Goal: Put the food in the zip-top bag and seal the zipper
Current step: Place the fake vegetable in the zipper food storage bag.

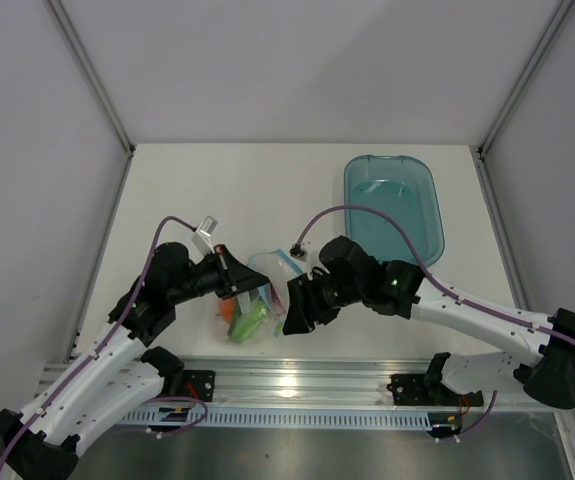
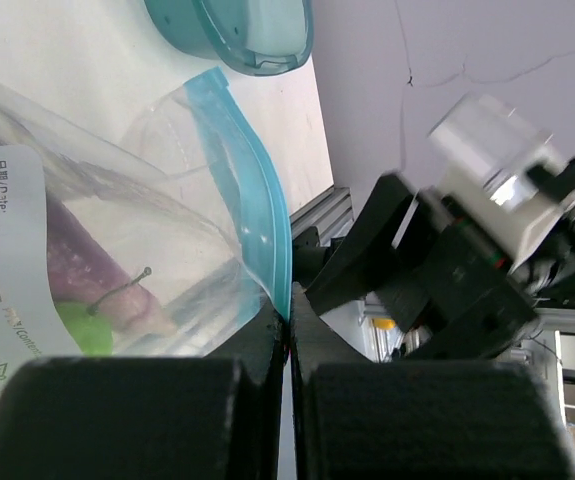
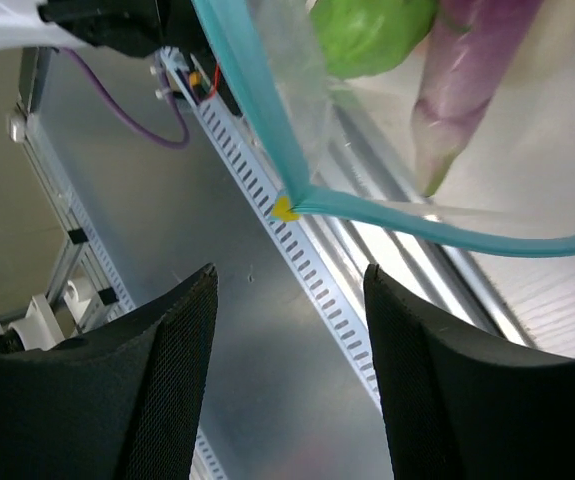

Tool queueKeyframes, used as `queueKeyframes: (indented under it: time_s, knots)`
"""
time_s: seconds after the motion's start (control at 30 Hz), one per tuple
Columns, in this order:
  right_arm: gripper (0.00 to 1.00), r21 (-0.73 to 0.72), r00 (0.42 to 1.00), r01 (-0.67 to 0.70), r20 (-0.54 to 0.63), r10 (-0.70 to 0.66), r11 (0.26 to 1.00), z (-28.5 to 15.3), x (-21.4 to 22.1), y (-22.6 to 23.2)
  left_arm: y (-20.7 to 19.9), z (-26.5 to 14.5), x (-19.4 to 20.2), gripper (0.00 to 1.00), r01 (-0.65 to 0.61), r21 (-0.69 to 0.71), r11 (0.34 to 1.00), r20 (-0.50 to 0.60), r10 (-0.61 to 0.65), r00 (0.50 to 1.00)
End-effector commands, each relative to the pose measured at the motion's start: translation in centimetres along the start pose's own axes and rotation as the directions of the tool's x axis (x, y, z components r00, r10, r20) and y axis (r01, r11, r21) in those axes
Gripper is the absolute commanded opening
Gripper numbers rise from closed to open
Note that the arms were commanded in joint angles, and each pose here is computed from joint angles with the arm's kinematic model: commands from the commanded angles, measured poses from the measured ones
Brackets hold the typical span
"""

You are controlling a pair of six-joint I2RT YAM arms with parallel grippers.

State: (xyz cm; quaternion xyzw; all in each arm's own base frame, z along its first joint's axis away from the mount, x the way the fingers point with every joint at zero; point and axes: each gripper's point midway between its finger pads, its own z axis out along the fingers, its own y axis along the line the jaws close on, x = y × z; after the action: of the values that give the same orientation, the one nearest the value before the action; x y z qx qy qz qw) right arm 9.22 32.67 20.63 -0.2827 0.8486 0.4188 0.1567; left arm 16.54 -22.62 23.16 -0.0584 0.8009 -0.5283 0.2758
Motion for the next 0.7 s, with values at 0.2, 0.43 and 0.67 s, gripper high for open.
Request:
queueKeyframes:
  time_s: [0.2, 0.43, 0.67]
  knots:
    - [0.6, 0.064, 0.987, -0.082, 0.141, 0.073, 0.995, 3.5, -1.8, 0.5, -2.1, 0.8, -1.2, 0.01, 0.025, 0.084, 0.996, 0.02, -0.026, 0.999]
    - [0.47, 0.154, 0.972, -0.132, 0.212, 0.098, 0.979, 5.3, -2.7, -1.3, -2.6, 0.9, -1.3, 0.01, 0.024, 0.104, 0.994, 0.013, -0.025, 1.0]
    - [0.29, 0.276, 0.953, -0.157, 0.296, 0.071, 0.948, 5.2, -3.2, -3.3, -2.7, 0.9, -1.3, 0.01, 0.022, 0.113, 0.993, 0.011, -0.023, 1.0]
